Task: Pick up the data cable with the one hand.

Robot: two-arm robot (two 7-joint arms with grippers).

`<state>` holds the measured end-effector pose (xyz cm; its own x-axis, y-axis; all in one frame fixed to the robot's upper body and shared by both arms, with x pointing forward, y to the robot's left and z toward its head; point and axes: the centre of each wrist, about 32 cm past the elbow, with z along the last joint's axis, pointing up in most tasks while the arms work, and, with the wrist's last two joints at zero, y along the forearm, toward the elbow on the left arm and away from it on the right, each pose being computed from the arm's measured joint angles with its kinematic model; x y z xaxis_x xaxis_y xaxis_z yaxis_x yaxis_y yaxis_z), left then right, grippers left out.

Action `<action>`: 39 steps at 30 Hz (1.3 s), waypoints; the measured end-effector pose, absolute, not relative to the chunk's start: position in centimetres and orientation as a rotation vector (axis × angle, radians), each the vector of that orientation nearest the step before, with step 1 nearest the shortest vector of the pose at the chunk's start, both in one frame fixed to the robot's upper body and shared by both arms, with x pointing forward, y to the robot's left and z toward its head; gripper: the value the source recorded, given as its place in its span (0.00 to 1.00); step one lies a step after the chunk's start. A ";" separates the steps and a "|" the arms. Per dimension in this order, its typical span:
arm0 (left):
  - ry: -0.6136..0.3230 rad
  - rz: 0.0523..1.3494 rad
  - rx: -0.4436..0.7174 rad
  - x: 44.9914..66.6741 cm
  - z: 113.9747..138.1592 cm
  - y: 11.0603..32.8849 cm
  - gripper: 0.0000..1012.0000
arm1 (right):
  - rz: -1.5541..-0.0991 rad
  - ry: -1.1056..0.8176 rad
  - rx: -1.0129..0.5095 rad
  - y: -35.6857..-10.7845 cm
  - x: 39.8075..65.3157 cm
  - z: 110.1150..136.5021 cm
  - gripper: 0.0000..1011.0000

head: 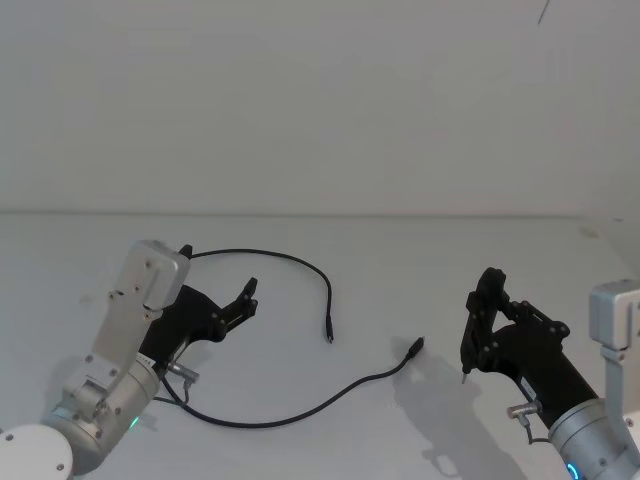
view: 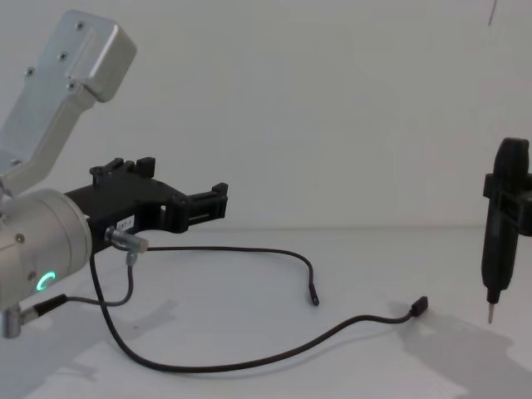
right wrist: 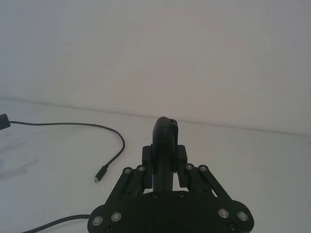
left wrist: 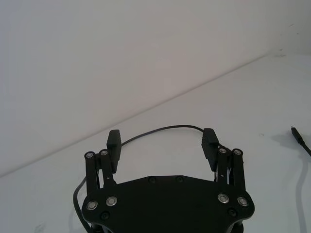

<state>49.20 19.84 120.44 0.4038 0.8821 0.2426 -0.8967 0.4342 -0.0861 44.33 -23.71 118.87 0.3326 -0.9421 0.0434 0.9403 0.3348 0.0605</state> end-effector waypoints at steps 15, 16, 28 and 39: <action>-0.267 1.124 0.061 49.2 120.4 19.8 0.99 | -1.229 -0.075 0.026 -23.7 44.3 118.9 0.28; -0.267 1.124 0.061 49.2 120.4 19.8 0.99 | -1.229 -0.075 0.026 -23.7 44.3 118.9 0.28; -0.267 1.121 0.062 49.2 120.4 19.9 0.99 | -1.229 -0.075 0.026 -23.7 44.3 118.9 0.28; -0.255 1.040 0.086 49.5 121.2 20.9 0.99 | -1.229 -0.075 0.026 -23.7 44.3 118.9 0.28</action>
